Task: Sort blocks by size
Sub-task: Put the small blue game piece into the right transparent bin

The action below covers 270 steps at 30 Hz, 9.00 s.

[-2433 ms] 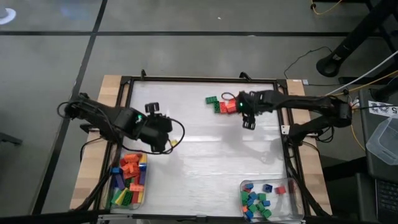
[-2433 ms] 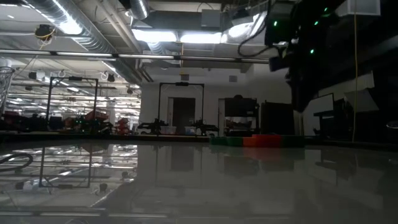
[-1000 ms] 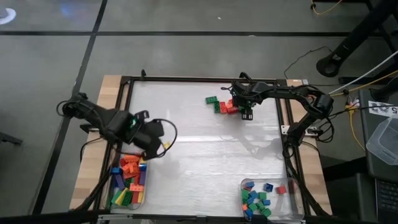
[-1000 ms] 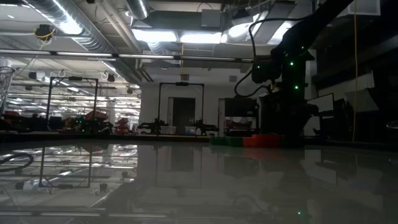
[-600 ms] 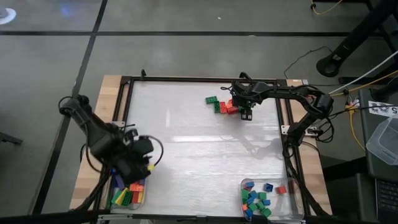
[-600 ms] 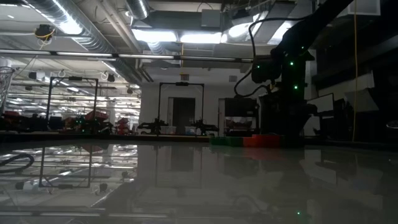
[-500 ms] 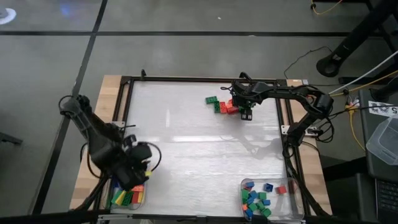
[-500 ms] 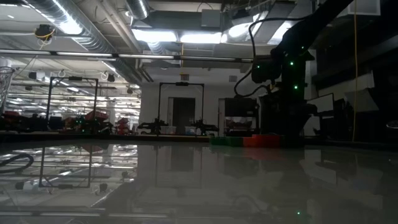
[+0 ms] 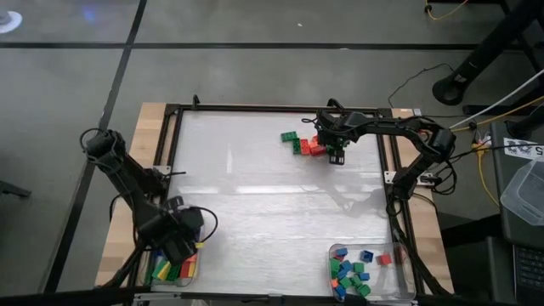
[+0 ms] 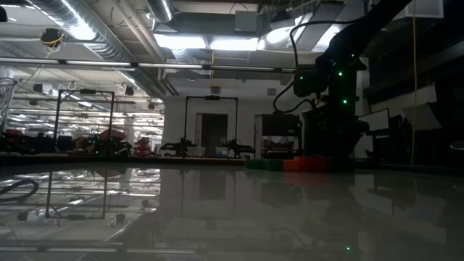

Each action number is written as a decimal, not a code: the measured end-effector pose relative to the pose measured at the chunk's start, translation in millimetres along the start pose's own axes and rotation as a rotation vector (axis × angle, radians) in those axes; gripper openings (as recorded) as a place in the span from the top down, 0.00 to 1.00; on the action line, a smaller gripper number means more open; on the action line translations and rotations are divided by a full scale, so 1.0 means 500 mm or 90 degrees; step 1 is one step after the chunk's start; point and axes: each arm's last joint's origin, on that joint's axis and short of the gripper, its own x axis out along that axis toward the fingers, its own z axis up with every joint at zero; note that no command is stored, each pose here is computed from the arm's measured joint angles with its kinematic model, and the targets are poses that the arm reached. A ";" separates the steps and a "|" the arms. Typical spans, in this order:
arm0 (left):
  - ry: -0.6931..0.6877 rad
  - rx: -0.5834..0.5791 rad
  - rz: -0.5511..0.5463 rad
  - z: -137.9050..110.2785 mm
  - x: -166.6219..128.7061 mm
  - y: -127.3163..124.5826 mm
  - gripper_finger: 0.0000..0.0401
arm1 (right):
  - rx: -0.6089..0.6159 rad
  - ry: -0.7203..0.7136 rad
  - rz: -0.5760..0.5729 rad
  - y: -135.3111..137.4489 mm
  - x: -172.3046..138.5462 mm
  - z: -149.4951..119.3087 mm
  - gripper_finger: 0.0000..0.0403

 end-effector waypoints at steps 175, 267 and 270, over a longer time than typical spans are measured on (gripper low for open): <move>0.105 -0.547 -0.220 -0.005 0.116 0.096 0.55 | -0.126 -0.253 0.148 0.165 -0.152 0.143 0.41; -0.650 -0.360 -0.500 0.183 -0.043 0.171 0.78 | -0.312 -1.019 0.115 0.369 -0.312 0.279 0.41; -0.643 -0.356 -0.497 0.184 -0.038 0.168 0.78 | -0.315 -1.019 0.116 0.369 -0.312 0.279 0.41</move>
